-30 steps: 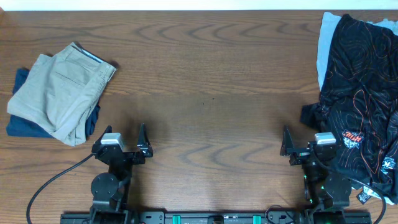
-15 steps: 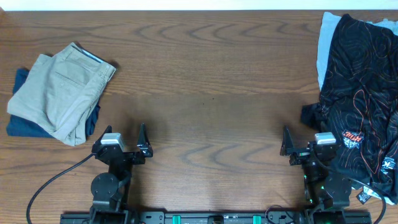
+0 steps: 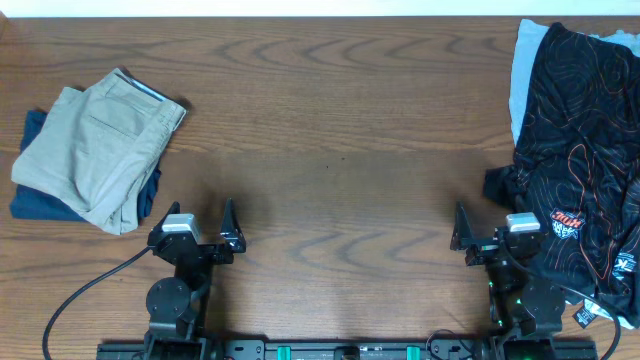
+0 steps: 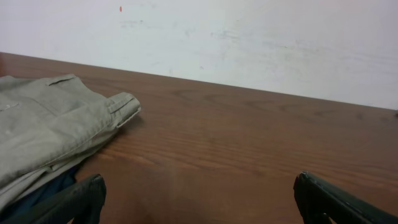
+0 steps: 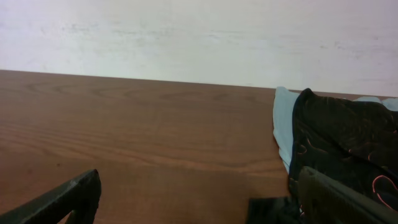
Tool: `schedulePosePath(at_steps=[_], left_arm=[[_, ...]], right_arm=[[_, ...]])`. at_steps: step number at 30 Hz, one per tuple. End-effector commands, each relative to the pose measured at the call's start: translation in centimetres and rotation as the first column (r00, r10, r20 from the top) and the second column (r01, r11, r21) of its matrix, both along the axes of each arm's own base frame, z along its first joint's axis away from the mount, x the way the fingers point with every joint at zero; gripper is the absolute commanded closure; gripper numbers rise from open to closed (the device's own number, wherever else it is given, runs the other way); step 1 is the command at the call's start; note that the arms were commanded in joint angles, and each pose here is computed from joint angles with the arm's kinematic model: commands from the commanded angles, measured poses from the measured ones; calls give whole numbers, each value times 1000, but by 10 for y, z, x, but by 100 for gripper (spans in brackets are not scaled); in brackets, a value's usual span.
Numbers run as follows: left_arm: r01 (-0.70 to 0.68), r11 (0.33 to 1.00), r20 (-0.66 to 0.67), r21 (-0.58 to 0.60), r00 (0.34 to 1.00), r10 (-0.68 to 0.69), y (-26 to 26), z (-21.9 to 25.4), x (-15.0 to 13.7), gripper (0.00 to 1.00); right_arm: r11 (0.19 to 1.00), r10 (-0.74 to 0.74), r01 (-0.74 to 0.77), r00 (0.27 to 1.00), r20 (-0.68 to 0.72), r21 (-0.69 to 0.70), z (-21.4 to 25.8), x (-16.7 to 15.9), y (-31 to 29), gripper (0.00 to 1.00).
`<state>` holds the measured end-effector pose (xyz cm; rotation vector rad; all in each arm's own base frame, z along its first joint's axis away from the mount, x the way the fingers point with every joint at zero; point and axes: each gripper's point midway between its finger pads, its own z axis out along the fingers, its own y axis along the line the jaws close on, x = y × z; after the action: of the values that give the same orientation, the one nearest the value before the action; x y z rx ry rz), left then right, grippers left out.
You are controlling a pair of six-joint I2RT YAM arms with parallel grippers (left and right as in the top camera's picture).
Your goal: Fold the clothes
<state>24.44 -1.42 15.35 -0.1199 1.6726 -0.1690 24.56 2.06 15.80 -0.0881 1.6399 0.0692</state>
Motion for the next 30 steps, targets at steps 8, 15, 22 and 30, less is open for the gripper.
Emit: schedulePosePath(at_steps=[8, 15, 22, 30], left_arm=[[-10, 1000, -52, 19, 999, 11, 3, -17, -1, 2], [118, 989, -55, -86, 991, -123, -22, 1, -7, 2], [97, 991, -263, -87, 958, -117, -20, 12, -22, 2], [69, 994, -570, -84, 815, -105, -19, 12, -27, 2]], right_arm=[[994, -17, 19, 1000, -17, 106, -2, 0, -3, 1], [992, -15, 31, 992, -127, 121, -10, -1, -3, 1], [993, -17, 52, 955, -297, 108, 6, 7, -2, 1], [999, -25, 34, 769, -639, 2, 2, 34, -3, 1]])
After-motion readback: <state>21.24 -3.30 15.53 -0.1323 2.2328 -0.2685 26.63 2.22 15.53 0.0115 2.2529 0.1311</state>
